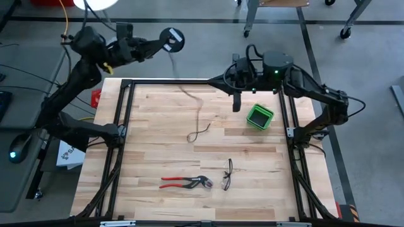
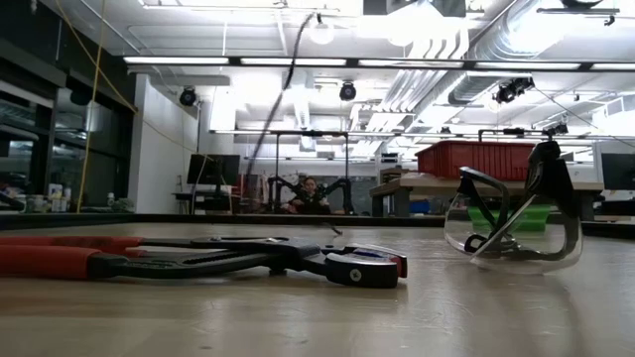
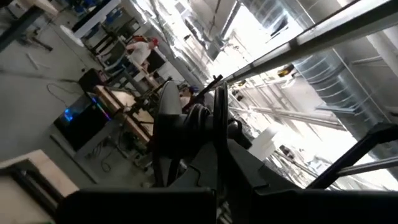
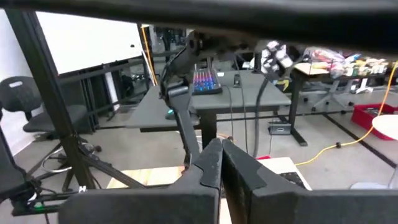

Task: Coil cords
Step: Coil the black wire onto the black spool

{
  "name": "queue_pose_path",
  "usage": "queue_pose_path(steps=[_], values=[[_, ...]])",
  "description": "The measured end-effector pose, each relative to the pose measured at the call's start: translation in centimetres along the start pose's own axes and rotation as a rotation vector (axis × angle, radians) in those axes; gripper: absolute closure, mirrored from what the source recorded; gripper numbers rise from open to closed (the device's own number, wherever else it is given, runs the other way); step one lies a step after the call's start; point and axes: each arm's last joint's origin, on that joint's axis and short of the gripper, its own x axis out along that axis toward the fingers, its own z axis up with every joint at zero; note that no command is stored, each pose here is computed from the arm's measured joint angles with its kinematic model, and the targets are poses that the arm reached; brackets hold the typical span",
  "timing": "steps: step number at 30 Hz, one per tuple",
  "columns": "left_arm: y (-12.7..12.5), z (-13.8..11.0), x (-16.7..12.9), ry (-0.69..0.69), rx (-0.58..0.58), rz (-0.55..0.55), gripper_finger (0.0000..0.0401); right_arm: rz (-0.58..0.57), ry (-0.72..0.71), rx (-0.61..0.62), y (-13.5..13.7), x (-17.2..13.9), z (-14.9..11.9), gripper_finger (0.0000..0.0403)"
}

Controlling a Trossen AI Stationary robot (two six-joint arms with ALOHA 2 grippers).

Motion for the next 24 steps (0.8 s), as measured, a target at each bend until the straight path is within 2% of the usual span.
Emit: queue_pose_path(steps=[6, 11, 15, 18, 24], values=[[-0.2, -0.5, -1.4, 0.037, -0.063, 0.084, 0.0400, -0.023, -0.024, -0.011, -0.5, -0.7, 0.5, 0.0403], [-0.9, -0.1, -1.3, -0.012, -0.030, 0.015, 0.0400, -0.024, -0.025, -0.024, -0.5, -0.6, 0.5, 0.0403], [-0.9, 0.0, -0.6, -0.010, -0.028, -0.030, 0.0400, -0.052, -0.079, -0.024, -0.9, -0.2, 0.8, 0.0393], [-1.0, -0.3, 0.3, -0.009, -0.024, -0.079, 0.0400, -0.046, -0.104, -0.025, -1.3, 1.1, 0.5, 0.0362], [-1.0, -1.2, 2.5, 0.001, -0.021, -0.177, 0.0400, -0.042, -0.113, -0.032, -1.8, 4.5, -1.0, 0.0263]])
